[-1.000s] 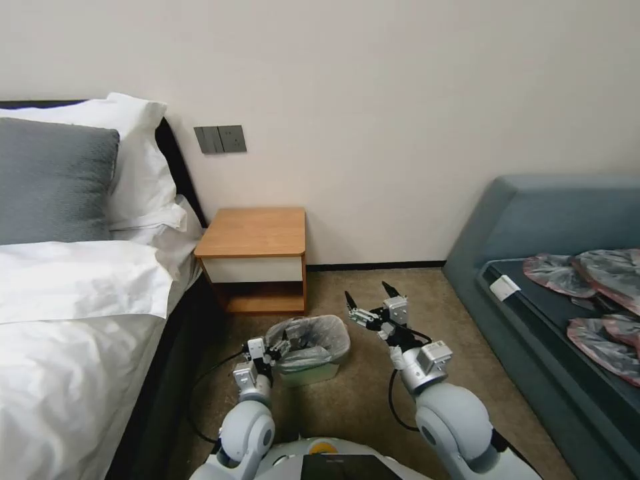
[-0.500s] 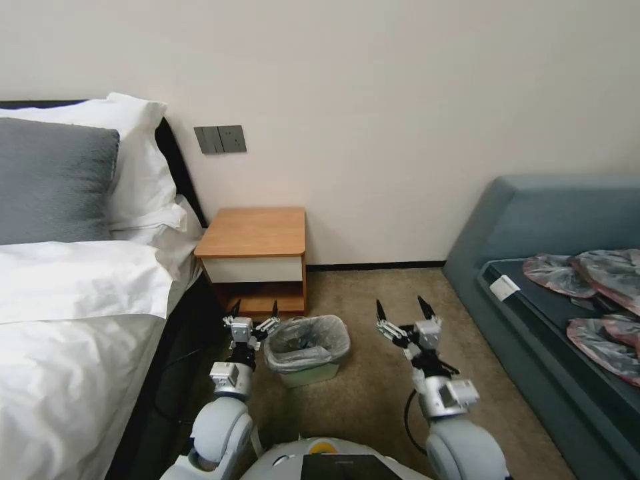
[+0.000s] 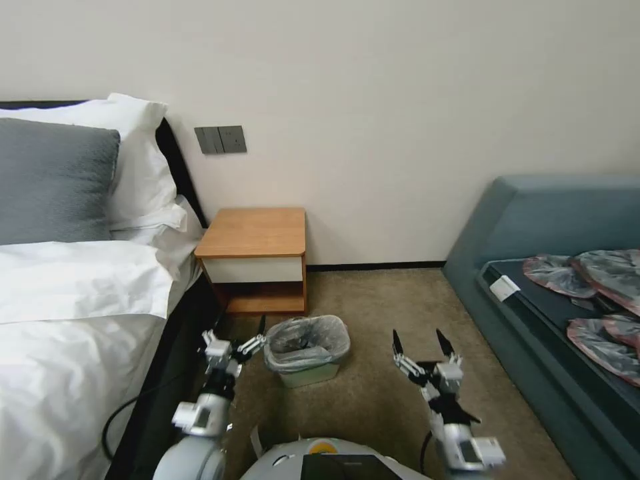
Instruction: Pick up the garbage bag from the table and place it over the trash can.
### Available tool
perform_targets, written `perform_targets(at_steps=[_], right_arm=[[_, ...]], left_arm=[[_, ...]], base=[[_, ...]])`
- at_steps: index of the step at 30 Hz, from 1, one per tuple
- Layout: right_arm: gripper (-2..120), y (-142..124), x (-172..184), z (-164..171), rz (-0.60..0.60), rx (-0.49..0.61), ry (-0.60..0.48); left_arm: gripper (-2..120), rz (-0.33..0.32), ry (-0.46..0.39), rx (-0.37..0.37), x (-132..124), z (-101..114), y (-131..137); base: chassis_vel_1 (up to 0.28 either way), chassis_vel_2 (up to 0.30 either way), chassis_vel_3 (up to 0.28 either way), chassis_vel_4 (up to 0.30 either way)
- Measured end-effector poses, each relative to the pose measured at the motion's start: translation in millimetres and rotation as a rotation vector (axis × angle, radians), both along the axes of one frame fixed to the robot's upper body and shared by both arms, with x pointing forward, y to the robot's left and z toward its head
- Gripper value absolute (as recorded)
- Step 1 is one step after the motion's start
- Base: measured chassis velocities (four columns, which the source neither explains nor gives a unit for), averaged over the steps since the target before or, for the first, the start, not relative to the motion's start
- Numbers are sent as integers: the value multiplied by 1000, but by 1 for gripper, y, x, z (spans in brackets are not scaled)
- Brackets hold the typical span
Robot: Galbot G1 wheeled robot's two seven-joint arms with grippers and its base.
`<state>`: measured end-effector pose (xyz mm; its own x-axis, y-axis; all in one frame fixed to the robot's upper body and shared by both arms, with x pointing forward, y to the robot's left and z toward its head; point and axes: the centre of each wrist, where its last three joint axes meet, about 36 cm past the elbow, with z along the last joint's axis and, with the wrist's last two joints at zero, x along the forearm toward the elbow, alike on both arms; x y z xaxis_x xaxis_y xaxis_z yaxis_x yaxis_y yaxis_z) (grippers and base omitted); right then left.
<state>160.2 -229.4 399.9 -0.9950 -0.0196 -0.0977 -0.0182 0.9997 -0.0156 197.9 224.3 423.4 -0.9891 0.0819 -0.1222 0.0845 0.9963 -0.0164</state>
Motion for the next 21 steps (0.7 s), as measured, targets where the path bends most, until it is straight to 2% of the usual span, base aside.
perform_targets(at_steps=[4, 21], right_arm=[[100, 2, -14, -5, -13, 3, -16], [100, 3, -12, -4, -14, 4, -20]], left_arm=[[100, 37, 10, -14, -22, 5, -3], [100, 43, 10, -17, -22, 6, -4]], base=[[0, 0, 0, 0], [0, 0, 0, 0]])
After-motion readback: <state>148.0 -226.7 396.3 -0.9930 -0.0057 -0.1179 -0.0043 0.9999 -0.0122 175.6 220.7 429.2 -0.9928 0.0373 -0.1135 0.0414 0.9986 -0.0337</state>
